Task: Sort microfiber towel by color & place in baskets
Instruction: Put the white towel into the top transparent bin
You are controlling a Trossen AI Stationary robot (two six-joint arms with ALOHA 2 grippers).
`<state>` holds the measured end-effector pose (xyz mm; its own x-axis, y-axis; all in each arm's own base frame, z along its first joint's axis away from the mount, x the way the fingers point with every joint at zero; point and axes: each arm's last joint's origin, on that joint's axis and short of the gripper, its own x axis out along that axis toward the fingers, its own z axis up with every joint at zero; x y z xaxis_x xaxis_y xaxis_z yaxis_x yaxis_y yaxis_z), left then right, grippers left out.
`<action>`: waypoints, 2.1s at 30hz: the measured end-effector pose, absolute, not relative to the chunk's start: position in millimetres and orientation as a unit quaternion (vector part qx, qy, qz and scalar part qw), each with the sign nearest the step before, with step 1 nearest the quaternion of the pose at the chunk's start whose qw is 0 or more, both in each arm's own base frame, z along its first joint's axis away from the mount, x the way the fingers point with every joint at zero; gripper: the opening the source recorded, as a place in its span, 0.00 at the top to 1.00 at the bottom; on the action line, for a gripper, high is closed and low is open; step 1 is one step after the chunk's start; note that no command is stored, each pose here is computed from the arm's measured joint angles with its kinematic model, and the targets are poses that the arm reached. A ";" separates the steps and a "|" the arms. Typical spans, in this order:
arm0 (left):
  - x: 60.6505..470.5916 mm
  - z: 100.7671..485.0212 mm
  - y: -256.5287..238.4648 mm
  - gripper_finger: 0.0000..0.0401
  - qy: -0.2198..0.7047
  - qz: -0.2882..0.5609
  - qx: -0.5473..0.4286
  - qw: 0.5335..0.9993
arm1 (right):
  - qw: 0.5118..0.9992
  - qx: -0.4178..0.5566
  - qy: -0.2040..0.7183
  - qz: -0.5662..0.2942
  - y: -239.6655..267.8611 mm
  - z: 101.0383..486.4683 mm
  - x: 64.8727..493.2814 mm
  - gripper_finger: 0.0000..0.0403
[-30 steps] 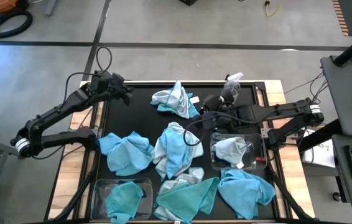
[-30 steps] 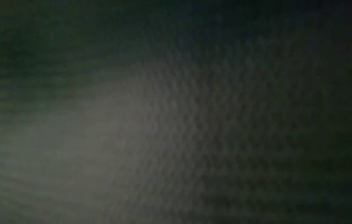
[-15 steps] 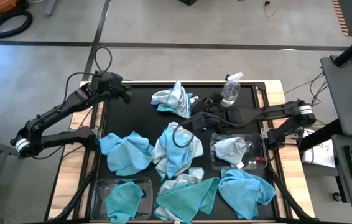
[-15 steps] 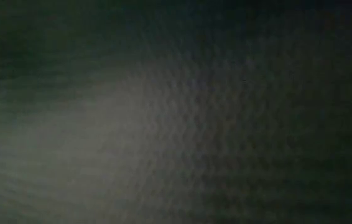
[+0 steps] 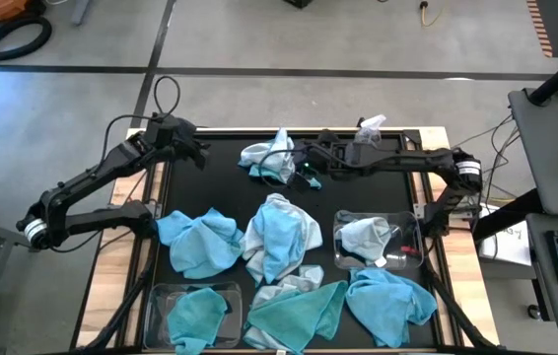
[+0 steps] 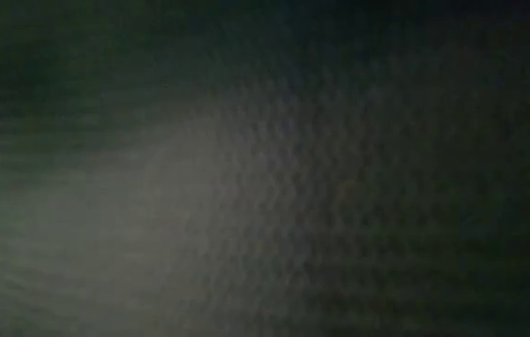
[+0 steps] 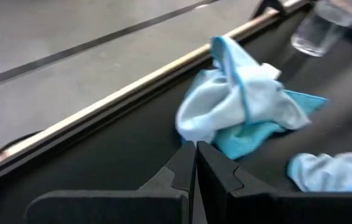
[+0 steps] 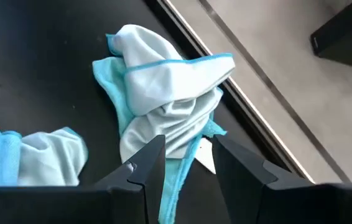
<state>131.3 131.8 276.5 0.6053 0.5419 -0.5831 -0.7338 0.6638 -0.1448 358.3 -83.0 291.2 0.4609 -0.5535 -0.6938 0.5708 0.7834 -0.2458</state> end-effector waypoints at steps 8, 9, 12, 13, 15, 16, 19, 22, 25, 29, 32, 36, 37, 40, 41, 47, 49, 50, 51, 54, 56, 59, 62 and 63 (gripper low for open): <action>132.8 279.0 132.7 1.00 0.241 0.357 -0.183 0.884 | 0.844 0.016 0.408 -0.348 -111.8 286.8 354.6 0.68; 133.0 279.4 132.9 1.00 0.239 0.357 -0.182 0.884 | 0.845 0.022 0.407 -0.347 -115.7 285.4 355.1 0.68; 133.6 280.7 133.5 1.00 0.232 0.357 -0.179 0.887 | 0.853 0.050 0.404 -0.326 -126.2 282.0 355.9 0.68; 133.7 280.9 133.5 1.00 0.231 0.357 -0.178 0.887 | 0.860 0.059 0.397 -0.316 -128.4 280.4 358.6 0.68; 133.7 280.9 133.5 1.00 0.231 0.357 -0.179 0.887 | 0.870 0.082 0.388 -0.292 -133.8 277.8 361.5 0.68; 133.7 280.9 133.5 1.00 0.231 0.357 -0.179 0.887 | 0.874 0.091 0.386 -0.282 -135.4 274.5 364.3 0.68; 133.6 280.8 133.5 1.00 0.232 0.357 -0.179 0.887 | 0.884 0.111 0.376 -0.254 -141.2 264.8 373.1 0.68; 133.6 280.8 133.5 1.00 0.232 0.357 -0.179 0.887 | 0.886 0.116 0.375 -0.248 -146.0 254.6 380.3 0.68; 133.6 280.5 133.3 1.00 0.233 0.356 -0.180 0.887 | 0.882 0.117 0.382 -0.250 -150.0 248.8 386.8 0.68; 133.3 279.3 132.4 1.00 0.239 0.348 -0.185 0.887 | 0.880 0.118 0.387 -0.250 -153.2 243.8 394.9 0.68; 133.3 278.8 131.9 1.00 0.242 0.343 -0.188 0.888 | 0.881 0.124 0.390 -0.236 -154.1 240.4 400.9 0.68; 133.3 278.4 131.8 1.00 0.244 0.343 -0.189 0.887 | 0.879 0.130 0.399 -0.227 -155.6 233.9 404.0 0.68; 133.3 278.4 131.8 1.00 0.244 0.343 -0.189 0.887 | 0.878 0.131 0.401 -0.227 -156.4 232.6 404.0 0.68; 133.4 278.1 131.4 1.00 0.245 0.337 -0.191 0.889 | 0.875 0.132 0.406 -0.229 -158.2 227.9 404.7 0.68; 133.5 278.1 131.2 1.00 0.245 0.333 -0.192 0.890 | 0.873 0.133 0.409 -0.229 -159.0 225.6 405.0 0.68; 133.6 278.1 131.1 1.00 0.245 0.332 -0.193 0.890 | 0.865 0.137 0.423 -0.234 -165.1 210.0 407.7 0.68; 133.6 278.1 131.1 1.00 0.244 0.332 -0.193 0.891 | 0.862 0.137 0.427 -0.236 -167.3 204.7 408.4 0.68; 133.6 278.1 131.1 1.00 0.245 0.331 -0.193 0.891 | 0.860 0.138 0.429 -0.238 -167.9 202.4 408.8 0.68; 133.6 278.1 131.1 1.00 0.245 0.331 -0.193 0.891 | 0.859 0.138 0.431 -0.238 -168.6 201.2 408.8 0.68; 133.8 278.2 130.8 1.00 0.244 0.325 -0.195 0.893 | 0.859 0.138 0.429 -0.242 -170.9 202.6 408.6 0.68; 134.0 278.2 130.6 1.00 0.244 0.320 -0.196 0.894 | 0.861 0.138 0.424 -0.243 -172.2 206.3 408.8 0.68; 134.0 278.2 130.5 1.00 0.246 0.318 -0.189 0.896 | 0.862 0.138 0.421 -0.245 -175.0 210.1 408.9 0.68; 134.1 278.2 130.6 1.00 0.247 0.318 -0.188 0.896 | 0.863 0.133 0.422 -0.245 -178.6 210.9 407.6 0.66; 134.1 278.2 130.5 1.00 0.247 0.317 -0.187 0.896 | 0.861 0.134 0.423 -0.247 -180.4 210.3 406.6 0.65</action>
